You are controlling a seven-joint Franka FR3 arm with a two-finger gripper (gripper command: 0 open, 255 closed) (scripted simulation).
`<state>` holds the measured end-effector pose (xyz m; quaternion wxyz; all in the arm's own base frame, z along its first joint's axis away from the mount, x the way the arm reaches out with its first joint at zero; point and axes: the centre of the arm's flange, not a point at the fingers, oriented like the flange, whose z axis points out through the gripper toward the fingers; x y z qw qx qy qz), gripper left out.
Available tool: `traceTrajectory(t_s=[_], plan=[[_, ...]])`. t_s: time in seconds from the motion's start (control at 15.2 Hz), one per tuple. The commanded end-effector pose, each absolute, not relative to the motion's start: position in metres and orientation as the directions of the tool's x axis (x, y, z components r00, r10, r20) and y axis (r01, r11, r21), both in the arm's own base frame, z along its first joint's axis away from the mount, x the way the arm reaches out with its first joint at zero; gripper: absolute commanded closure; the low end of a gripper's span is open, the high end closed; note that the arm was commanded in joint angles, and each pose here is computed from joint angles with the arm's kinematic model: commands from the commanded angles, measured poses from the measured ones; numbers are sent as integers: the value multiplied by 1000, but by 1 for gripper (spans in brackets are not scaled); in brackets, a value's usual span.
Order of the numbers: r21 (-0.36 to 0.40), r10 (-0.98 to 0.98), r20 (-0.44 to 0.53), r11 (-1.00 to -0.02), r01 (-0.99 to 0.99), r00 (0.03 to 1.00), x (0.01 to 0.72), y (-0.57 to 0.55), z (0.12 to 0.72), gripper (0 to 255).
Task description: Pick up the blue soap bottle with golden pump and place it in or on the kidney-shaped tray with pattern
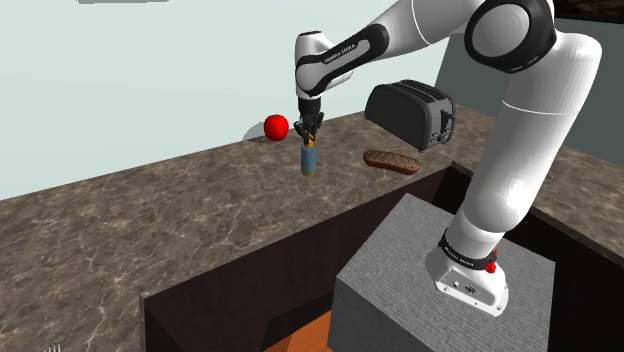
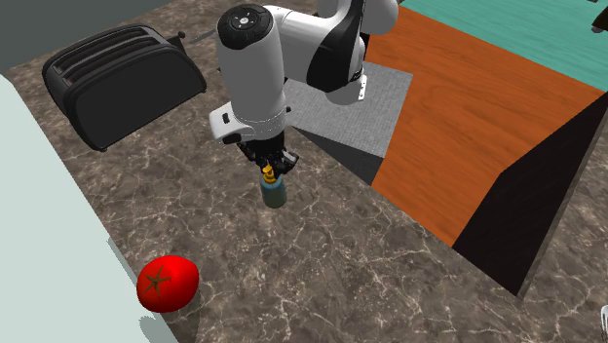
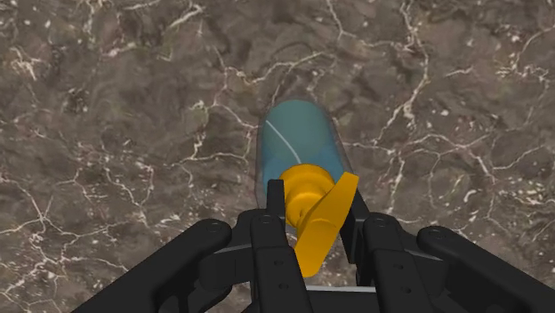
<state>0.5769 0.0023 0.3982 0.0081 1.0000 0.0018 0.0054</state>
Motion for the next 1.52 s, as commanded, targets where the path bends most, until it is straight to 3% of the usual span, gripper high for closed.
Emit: traceTrajectory(t_s=[0.0, 1.45], plan=[[16, 4, 10, -1000, 4, 1000, 577, 3, 398, 255], [16, 4, 10, -1000, 4, 1000, 577, 3, 493, 255]])
